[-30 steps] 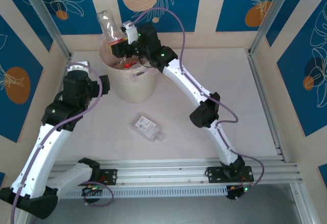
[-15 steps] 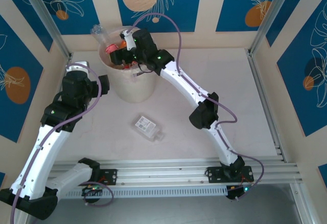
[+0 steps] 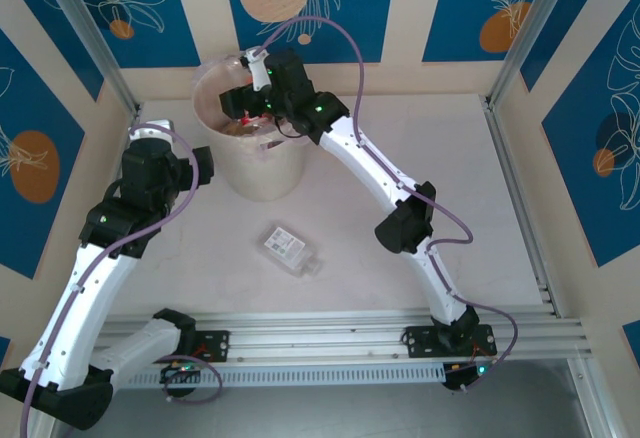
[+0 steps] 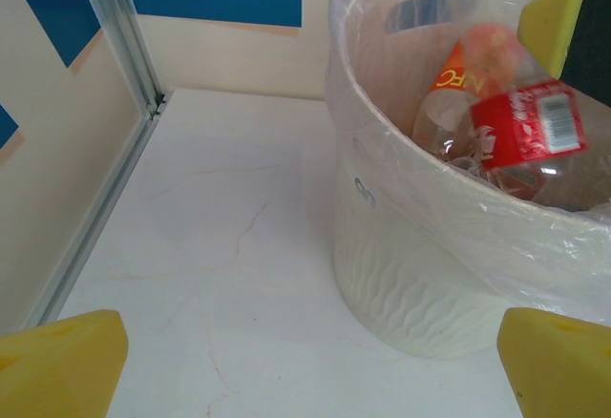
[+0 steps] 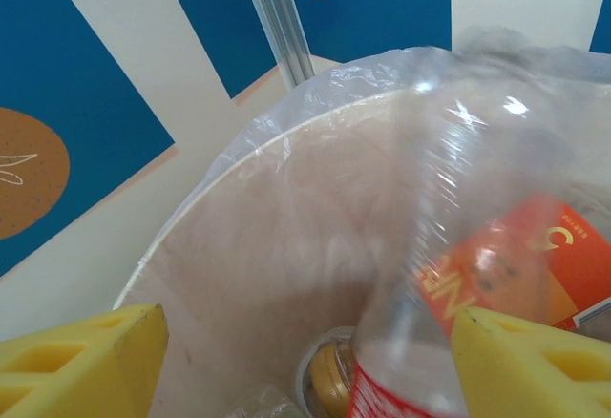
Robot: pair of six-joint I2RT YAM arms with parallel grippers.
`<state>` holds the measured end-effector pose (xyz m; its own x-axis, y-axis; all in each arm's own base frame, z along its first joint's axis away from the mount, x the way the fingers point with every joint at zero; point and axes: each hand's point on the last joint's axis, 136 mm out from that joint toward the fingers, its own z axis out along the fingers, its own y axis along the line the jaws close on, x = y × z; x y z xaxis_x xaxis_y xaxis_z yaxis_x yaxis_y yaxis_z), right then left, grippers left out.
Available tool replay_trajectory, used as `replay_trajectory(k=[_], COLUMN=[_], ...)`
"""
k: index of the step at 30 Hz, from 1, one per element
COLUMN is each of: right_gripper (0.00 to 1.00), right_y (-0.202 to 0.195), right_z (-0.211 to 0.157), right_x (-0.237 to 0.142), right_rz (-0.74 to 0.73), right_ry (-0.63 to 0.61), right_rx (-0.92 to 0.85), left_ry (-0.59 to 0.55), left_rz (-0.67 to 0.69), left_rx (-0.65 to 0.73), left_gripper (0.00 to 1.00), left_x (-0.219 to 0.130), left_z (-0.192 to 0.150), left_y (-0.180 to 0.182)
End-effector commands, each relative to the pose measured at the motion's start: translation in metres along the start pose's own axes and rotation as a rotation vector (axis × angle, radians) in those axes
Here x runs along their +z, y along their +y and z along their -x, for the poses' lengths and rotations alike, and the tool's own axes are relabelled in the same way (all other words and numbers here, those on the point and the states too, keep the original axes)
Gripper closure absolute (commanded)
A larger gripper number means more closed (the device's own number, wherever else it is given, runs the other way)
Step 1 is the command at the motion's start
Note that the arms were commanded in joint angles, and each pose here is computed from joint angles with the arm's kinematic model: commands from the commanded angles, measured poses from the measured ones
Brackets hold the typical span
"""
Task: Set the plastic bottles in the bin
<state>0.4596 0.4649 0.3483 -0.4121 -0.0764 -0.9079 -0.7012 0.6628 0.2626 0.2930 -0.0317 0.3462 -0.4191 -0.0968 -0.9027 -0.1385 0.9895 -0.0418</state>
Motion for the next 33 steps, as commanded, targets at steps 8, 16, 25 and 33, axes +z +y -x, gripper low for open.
replay_trajectory(k=[8, 16, 25, 33], right_gripper=[0.23, 0.25, 0.23, 0.12], right_y=[-0.015, -0.041, -0.113, -0.217], right_z=[0.039, 0.066, 0.049, -0.044], right_x=[-0.028, -0.083, -0.145, -0.16], right_rz=[-0.116, -0.234, -0.378, -0.46], right_ry=[-0.098, -0.117, -0.032, 0.259], right_rx=[-0.058, -0.044, 0.043, 0.226], left_ry=[-0.048, -0.045, -0.042, -0.032], left_rz=[0.028, 0.008, -0.025, -0.032], left_rx=[-0.004, -0.009, -0.019, -0.028], left_gripper=[0.01, 0.0, 0.0, 0.01], left_x=[-0.012, -0.012, -0.01, -0.009], left_z=[0.016, 0.014, 0.014, 0.011], left_y=[0.009, 0.006, 0.0, -0.002])
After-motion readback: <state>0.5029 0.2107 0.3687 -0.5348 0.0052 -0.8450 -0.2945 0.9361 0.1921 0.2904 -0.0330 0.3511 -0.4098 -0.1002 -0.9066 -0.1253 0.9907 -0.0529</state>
